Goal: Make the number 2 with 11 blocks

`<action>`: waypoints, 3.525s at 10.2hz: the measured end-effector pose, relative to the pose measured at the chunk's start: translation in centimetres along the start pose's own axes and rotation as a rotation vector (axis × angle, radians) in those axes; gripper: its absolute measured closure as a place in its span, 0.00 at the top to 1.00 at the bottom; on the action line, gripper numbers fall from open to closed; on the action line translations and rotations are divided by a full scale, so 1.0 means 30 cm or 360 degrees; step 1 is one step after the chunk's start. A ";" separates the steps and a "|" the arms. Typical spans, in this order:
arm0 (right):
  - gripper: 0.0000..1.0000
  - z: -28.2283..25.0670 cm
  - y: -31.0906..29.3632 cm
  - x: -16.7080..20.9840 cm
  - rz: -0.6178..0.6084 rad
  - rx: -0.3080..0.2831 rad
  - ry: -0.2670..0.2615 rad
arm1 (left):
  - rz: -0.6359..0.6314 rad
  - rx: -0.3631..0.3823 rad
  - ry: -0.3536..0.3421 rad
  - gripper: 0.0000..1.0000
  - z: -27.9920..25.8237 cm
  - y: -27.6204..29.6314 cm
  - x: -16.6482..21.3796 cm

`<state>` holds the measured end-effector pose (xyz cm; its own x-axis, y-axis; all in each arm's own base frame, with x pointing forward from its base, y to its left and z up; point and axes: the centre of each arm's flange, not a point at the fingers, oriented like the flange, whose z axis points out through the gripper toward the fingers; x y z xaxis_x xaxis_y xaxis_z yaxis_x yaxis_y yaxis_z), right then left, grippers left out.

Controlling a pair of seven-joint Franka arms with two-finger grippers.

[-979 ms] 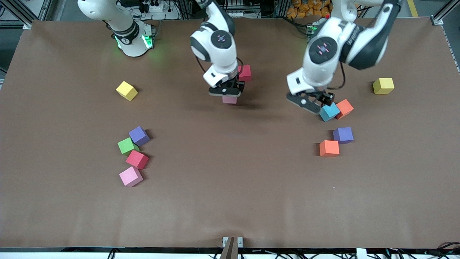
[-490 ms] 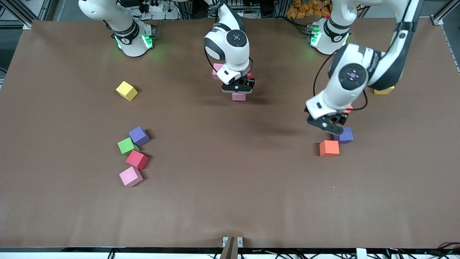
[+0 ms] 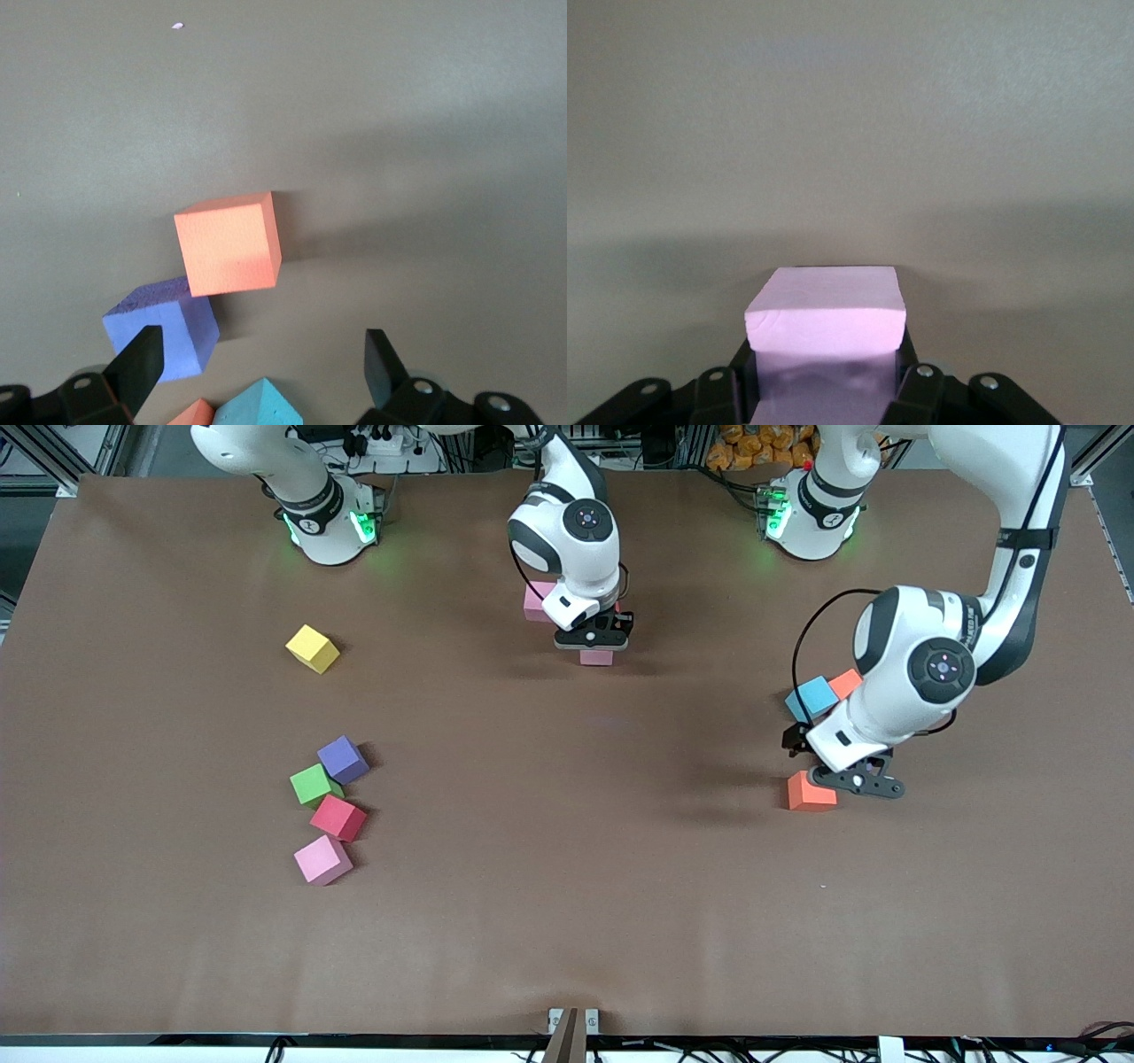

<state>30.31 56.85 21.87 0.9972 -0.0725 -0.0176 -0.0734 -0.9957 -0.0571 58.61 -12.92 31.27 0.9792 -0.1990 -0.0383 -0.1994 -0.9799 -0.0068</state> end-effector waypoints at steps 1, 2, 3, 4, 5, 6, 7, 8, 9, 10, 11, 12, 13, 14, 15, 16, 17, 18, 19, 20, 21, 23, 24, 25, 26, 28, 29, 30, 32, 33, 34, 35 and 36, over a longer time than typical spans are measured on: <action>0.59 0.012 -0.002 -0.012 -0.0008 -0.0007 -0.0009 | -0.0025 0.0004 0.0001 1.00 0.019 -0.018 0.032; 0.59 0.021 -0.005 -0.025 -0.0015 -0.0012 -0.0017 | -0.0052 0.0011 -0.0004 1.00 0.040 -0.046 0.056; 0.59 0.024 -0.008 -0.033 -0.0017 -0.0013 -0.0021 | -0.0076 0.0016 -0.0006 1.00 0.061 -0.074 0.071; 0.59 0.025 -0.010 -0.038 -0.0018 -0.0013 -0.0025 | -0.0095 0.0024 0.0005 1.00 0.079 -0.097 0.080; 0.59 0.025 -0.014 -0.047 -0.0014 -0.0014 -0.0031 | -0.0108 0.0025 0.0017 1.00 0.098 -0.108 0.086; 0.59 0.026 -0.018 -0.056 -0.0010 -0.0015 -0.0037 | -0.0124 0.0013 0.0017 1.00 0.116 -0.104 0.089; 0.59 0.026 -0.022 -0.065 -0.0004 -0.0015 -0.0042 | -0.0152 -0.0009 0.0013 1.00 0.143 -0.102 0.092; 0.59 0.027 -0.024 -0.072 0.0002 -0.0016 -0.0046 | -0.0180 -0.0022 0.0012 1.00 0.168 -0.112 0.094; 0.59 0.028 -0.026 -0.078 0.0000 -0.0017 -0.0050 | -0.0195 -0.0020 0.0004 1.00 0.194 -0.126 0.094; 0.59 0.028 -0.029 -0.084 -0.0004 -0.0017 -0.0053 | -0.0201 -0.0015 0.0002 1.00 0.217 -0.133 0.095; 0.59 0.029 -0.030 -0.088 -0.0007 -0.0018 -0.0056 | -0.0201 -0.0011 0.0000 1.00 0.236 -0.135 0.096; 0.59 0.030 -0.031 -0.093 -0.0010 -0.0020 -0.0060 | -0.0201 -0.0010 -0.0005 1.00 0.250 -0.135 0.096; 0.59 0.030 -0.032 -0.097 -0.0013 -0.0021 -0.0062 | -0.0201 -0.0008 -0.0013 1.00 0.262 -0.135 0.095; 0.59 0.031 -0.033 -0.099 -0.0014 -0.0022 -0.0063 | -0.0201 -0.0007 -0.0021 1.00 0.272 -0.134 0.094; 0.59 0.031 -0.033 -0.099 -0.0014 -0.0022 -0.0064 | -0.0201 -0.0006 -0.0030 1.00 0.285 -0.134 0.092; 0.59 0.030 -0.033 -0.099 -0.0004 -0.0022 -0.0064 | -0.0200 -0.0003 -0.0042 1.00 0.307 -0.134 0.090; 0.60 0.030 -0.034 -0.100 0.0027 -0.0022 -0.0064 | -0.0200 0.0000 -0.0053 1.00 0.332 -0.134 0.088; 0.70 0.039 -0.033 -0.107 0.0056 -0.0030 -0.0069 | -0.0199 0.0002 -0.0060 1.00 0.352 -0.134 0.087; 0.84 0.060 -0.032 -0.119 0.0080 -0.0045 -0.0078 | -0.0199 0.0004 -0.0067 1.00 0.368 -0.134 0.085; 0.95 0.071 -0.030 -0.122 0.0093 -0.0053 -0.0081 | -0.0199 0.0005 -0.0069 0.99 0.373 -0.134 0.085; 1.00 0.073 -0.029 -0.120 0.0097 -0.0054 -0.0081 | -0.0198 0.0005 -0.0067 0.89 0.372 -0.134 0.086; 1.00 0.062 -0.029 -0.092 0.0116 -0.0040 -0.0076 | -0.0176 0.0005 -0.0062 0.61 0.369 -0.126 0.089; 1.00 0.051 -0.028 -0.067 0.0133 -0.0028 -0.0071 | -0.0167 0.0005 -0.0061 0.60 0.367 -0.118 0.090; 1.00 0.032 -0.030 -0.042 0.0147 -0.0010 -0.0065 | -0.0159 0.0006 -0.0056 0.60 0.364 -0.109 0.094; 1.00 0.011 -0.030 -0.021 0.0150 0.0008 -0.0059 | -0.0148 0.0005 -0.0041 0.60 0.350 -0.095 0.102; 1.00 -0.024 -0.025 0.013 0.0119 0.0021 -0.0058 | -0.0119 0.0002 -0.0002 0.60 0.296 -0.018 0.118; 1.00 -0.051 -0.010 0.045 0.0092 0.0016 -0.0065 | -0.0135 -0.0001 0.0004 0.60 0.269 0.028 0.118; 1.00 -0.089 0.019 0.104 0.0058 0.0012 -0.0075 | -0.0157 -0.0008 -0.0010 0.60 0.249 0.078 0.111; 1.00 -0.201 0.134 0.296 0.0000 0.0013 -0.0098 | -0.0203 -0.0034 -0.0077 0.60 0.235 0.193 0.086; 1.00 -0.261 0.215 0.406 -0.0018 0.0021 -0.0106 | -0.0211 -0.0046 -0.0096 0.60 0.232 0.246 0.075; 1.00 -0.313 0.300 0.504 -0.0029 0.0017 -0.0110 | -0.0230 -0.0060 -0.0109 0.60 0.231 0.299 0.063; 1.00 -0.349 0.375 0.584 -0.0064 -0.0020 -0.0087 | -0.0271 -0.0079 -0.0121 0.60 0.224 0.365 0.047; 1.00 -0.385 0.447 0.659 -0.0117 -0.0096 -0.0049 | -0.0315 -0.0098 -0.0140 0.60 0.207 0.451 0.024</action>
<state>49.19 41.39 32.28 0.9989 0.0017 -0.0465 0.0017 -1.0000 0.0008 56.39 -26.23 24.96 0.9916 -0.0034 -0.1294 0.0016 -0.9993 0.0383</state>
